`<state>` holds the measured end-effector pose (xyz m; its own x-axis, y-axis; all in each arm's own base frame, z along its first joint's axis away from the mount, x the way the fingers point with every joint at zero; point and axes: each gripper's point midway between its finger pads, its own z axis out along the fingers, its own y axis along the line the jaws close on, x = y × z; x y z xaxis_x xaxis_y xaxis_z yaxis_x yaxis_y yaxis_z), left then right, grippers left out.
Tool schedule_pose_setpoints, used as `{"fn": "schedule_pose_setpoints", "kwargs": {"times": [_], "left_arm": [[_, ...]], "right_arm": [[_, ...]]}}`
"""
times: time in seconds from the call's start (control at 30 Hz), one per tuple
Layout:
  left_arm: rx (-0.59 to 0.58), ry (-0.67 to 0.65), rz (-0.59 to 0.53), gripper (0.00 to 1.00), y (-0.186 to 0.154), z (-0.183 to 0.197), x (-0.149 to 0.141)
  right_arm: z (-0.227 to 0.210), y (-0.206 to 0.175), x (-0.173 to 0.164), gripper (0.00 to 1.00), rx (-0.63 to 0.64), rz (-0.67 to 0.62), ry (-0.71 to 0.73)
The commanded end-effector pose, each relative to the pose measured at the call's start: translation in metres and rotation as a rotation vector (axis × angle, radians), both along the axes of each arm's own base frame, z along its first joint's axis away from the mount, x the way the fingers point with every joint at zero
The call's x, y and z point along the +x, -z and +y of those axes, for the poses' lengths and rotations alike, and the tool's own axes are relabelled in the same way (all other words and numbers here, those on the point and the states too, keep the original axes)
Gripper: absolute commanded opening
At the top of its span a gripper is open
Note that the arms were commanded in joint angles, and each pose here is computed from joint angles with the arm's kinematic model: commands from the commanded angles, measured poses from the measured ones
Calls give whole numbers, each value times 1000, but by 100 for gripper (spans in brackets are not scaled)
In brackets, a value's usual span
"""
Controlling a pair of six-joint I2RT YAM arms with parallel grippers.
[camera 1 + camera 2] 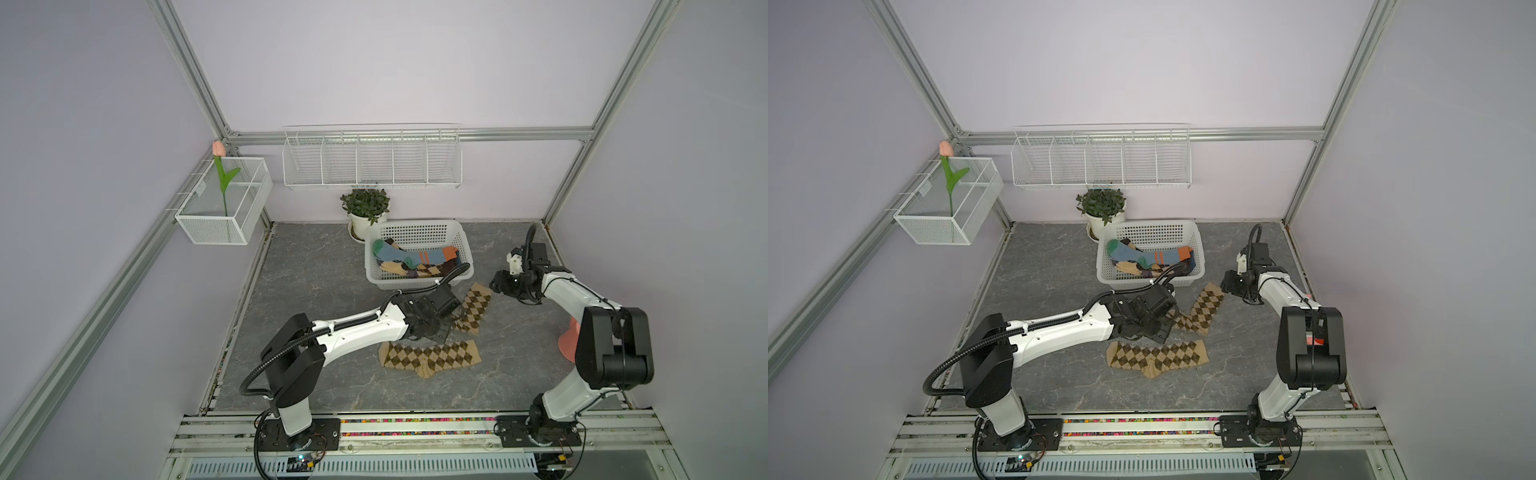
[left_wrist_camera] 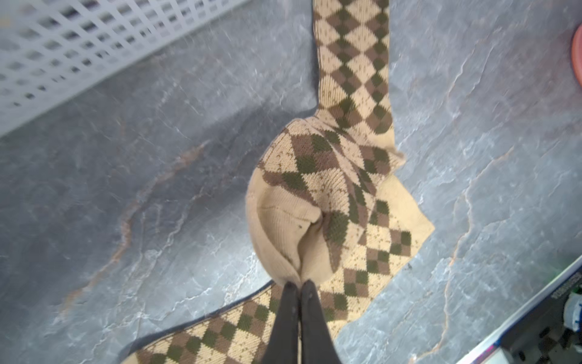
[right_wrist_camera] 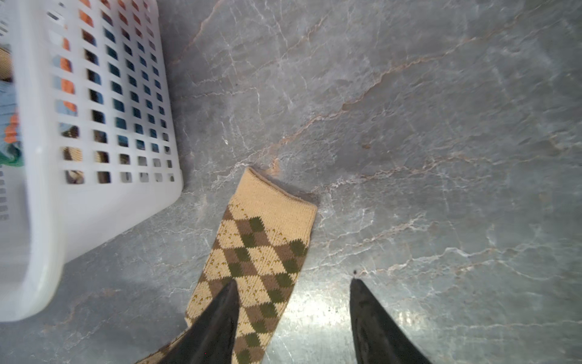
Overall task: Place the socks together as a pair
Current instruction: Pick up the sock at the center of the board.
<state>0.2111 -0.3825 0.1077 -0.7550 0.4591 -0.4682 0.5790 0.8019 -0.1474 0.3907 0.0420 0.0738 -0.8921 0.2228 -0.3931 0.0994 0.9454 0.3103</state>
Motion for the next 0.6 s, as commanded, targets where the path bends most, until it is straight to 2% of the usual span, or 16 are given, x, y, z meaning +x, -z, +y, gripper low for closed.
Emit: {"fn": "schedule_pose_setpoints", "kwargs": {"times": [0.0,0.13,0.33,0.57], "left_arm": [[39,45,51,0,15,6,-20],[28,59,71,0,5,19,-36],[-50,96,83,0,-31,47,-60],[-29,128,118,0,-12,59,-69]], "right_arm": [[8,7,-4,59,-9,31,-43],[11,11,-11,59,-19,55,-58],[27,8,-25,59,-35,67,-101],[52,23,-42,60,-34,107,-175]]}}
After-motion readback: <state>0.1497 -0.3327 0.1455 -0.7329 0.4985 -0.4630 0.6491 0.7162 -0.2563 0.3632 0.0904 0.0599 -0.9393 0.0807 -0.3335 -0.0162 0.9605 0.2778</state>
